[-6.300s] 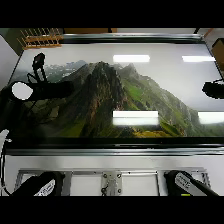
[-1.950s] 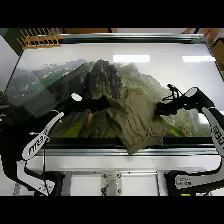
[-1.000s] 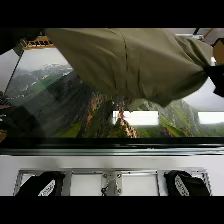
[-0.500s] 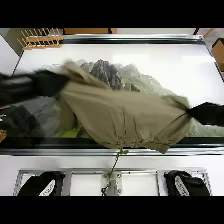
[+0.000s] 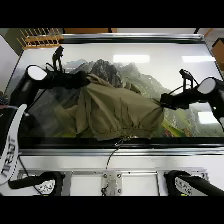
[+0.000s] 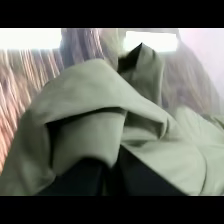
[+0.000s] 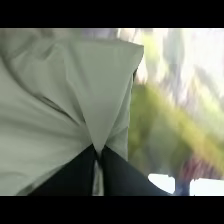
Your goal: Fold the clothes and pants, and hang the long-sleeved shirts on hangers.
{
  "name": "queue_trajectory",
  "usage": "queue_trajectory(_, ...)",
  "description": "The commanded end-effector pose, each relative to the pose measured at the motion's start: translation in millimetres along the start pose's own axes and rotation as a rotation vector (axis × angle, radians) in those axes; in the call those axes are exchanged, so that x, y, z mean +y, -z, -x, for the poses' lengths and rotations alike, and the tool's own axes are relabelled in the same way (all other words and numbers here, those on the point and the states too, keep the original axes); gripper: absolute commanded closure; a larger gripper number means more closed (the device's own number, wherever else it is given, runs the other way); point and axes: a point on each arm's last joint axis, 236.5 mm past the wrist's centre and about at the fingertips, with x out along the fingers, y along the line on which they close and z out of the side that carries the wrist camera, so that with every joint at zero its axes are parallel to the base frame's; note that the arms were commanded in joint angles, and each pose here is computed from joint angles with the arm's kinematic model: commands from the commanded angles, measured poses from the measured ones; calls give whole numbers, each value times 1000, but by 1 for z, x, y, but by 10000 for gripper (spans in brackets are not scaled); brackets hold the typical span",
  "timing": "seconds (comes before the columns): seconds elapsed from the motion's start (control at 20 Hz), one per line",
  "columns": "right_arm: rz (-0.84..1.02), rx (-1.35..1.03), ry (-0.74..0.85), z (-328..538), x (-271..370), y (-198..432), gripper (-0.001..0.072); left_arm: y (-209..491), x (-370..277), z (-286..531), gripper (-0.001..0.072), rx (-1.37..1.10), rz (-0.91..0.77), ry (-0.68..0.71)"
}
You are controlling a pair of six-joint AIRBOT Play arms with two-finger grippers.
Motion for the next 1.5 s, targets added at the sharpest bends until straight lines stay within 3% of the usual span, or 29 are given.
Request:
queue_trajectory(0.0,0,-214,-4,-14,1,-73,377,-42,18,-32,69,-53,24,1)
queue_trajectory(0.05,2,-265,-9,-2,2,-88,151,-47,24,-28,101,-43,60,2)
queue_trajectory(0.1,4,-298,-7,12,1,-96,112,-50,29,-20,101,-26,75,2)
queue_trajectory(0.3,57,-332,-7,69,7,-78,113,7,54,20,102,150,47,-73)
queue_trajectory(0.7,106,-303,-28,104,17,6,113,251,54,16,101,500,59,-138)
queue_trajectory(0.9,105,-306,-47,107,20,16,113,273,56,-16,101,420,27,-174)
queue_trajectory(1.2,105,-269,-44,104,19,25,113,294,68,-36,103,556,72,-205)
queue_trajectory(1.25,102,-258,-43,101,18,28,113,293,69,-40,144,551,75,-208)
queue_trajectory(1.3,97,-236,-40,94,15,33,113,291,69,-42,410,548,74,-208)
queue_trajectory(1.35,87,-209,-36,85,11,40,112,288,68,-42,612,544,71,-206)
queue_trajectory(1.4,73,-169,-30,71,4,52,109,286,65,-42,689,545,64,-200)
queue_trajectory(1.45,55,-121,-25,56,-2,65,107,283,61,-41,689,551,57,-192)
